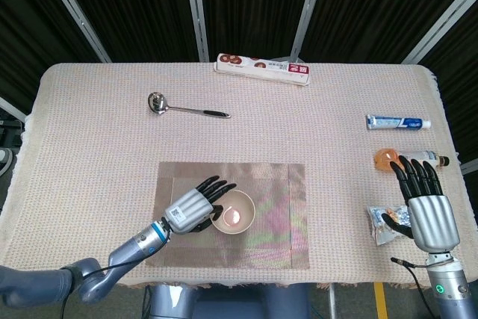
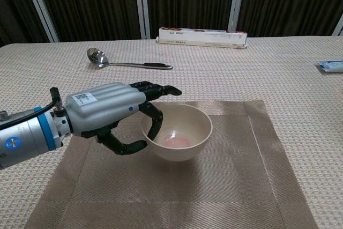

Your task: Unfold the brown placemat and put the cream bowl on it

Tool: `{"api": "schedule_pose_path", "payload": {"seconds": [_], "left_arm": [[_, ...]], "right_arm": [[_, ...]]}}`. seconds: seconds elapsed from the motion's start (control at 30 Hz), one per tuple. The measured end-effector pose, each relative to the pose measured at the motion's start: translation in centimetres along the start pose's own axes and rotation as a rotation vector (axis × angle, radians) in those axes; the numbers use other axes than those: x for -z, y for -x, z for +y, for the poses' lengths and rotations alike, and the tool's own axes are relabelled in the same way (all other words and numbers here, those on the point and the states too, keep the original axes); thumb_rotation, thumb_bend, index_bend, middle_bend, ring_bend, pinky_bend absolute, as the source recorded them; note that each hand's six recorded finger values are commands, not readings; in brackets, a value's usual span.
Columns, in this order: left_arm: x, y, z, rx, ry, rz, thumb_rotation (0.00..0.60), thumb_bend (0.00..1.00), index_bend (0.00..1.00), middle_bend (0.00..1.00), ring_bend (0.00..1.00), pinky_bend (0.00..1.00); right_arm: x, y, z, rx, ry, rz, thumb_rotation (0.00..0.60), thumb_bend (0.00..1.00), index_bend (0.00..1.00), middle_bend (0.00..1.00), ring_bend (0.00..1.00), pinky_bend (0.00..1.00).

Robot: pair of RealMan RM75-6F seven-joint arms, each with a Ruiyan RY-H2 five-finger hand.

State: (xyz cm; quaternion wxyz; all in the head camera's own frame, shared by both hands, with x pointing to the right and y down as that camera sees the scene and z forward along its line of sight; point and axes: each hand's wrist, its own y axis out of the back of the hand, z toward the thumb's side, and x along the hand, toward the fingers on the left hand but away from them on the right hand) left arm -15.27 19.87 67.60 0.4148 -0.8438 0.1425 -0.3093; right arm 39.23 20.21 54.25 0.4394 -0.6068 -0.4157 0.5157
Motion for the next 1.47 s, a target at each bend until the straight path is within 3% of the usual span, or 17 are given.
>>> {"api": "schedule_pose_path", "payload": {"seconds": [0.27,0.37,0.4,0.43,0.53,0.7,0.9,1.1,1.23,1.33,1.47], "left_arm": [[0.7,0.1,-1.5,0.022,-0.019,0.03,0.6,0.39,0.63,0.0,0.0,0.0],[1.1,0.3,-1.9,0.029,-0.024,0.044,0.6,0.13,0.38,0.0,0.0,0.0],[1.2,0.4,-2.0,0.031,-0.024,0.046,0.6,0.05,0.24,0.0,0.0,0.0],[1.3,0.5,-2.2,0.036,-0.024,0.049,0.6,0.01,0.12,0.0,0.0,0.0],[1.5,0.7,-2.3,0.042,-0.028,0.057,0.6,0.0,0.0,0.0,0.0,0.0],[1.7,1.6,-1.3,0.023,-0.029,0.071,0.6,0.0,0.0,0.0,0.0,0.0],[3.5,4.4,1.9,-0.073,-0.041,0.154,0.6,0.0,0.0,0.0,0.0,0.0],[7.1,10.3,6.5,-0.221,-0.069,0.354,0.6,0.0,0.0,0.0,0.0,0.0],[9.5,16.1,8.6,-0.301,-0.092,0.541,0.6,0.0,0.0,0.0,0.0,0.0],[10.7,20.2,9.2,-0.317,-0.103,0.675,0.6,0.0,0.0,0.0,0.0,0.0],[11.4,24.0,9.3,-0.309,-0.097,0.786,0.6,0.0,0.0,0.0,0.0,0.0]], "right_arm": [[0.0,0.0,0.1,0.001,0.002,0.001,0.6,0.0,0.0,0.0,0.0,0.0],[0.1,0.0,0.2,0.002,0.003,0.0,0.6,0.0,0.0,0.0,0.0,0.0],[0.1,0.0,0.2,0.003,0.004,0.0,0.6,0.0,0.0,0.0,0.0,0.0],[0.1,0.0,0.2,0.003,0.003,-0.001,0.6,0.0,0.0,0.0,0.0,0.0],[0.1,0.0,0.2,0.002,0.004,-0.001,0.6,0.0,0.0,0.0,0.0,0.0],[0.0,-0.1,0.3,0.002,0.006,0.001,0.6,0.0,0.0,0.0,0.0,0.0],[0.0,-0.2,0.5,0.007,0.013,0.004,0.6,0.0,0.0,0.0,0.0,0.0],[0.3,-0.1,0.6,0.008,0.01,-0.007,0.6,0.0,0.0,0.0,0.0,0.0],[0.7,0.0,0.7,0.01,-0.003,-0.02,0.6,0.0,0.0,0.0,0.0,0.0],[1.0,0.0,0.7,0.006,-0.013,-0.026,0.6,0.0,0.0,0.0,0.0,0.0],[1.2,0.1,0.6,0.002,-0.015,-0.03,0.6,0.0,0.0,0.0,0.0,0.0]]}}
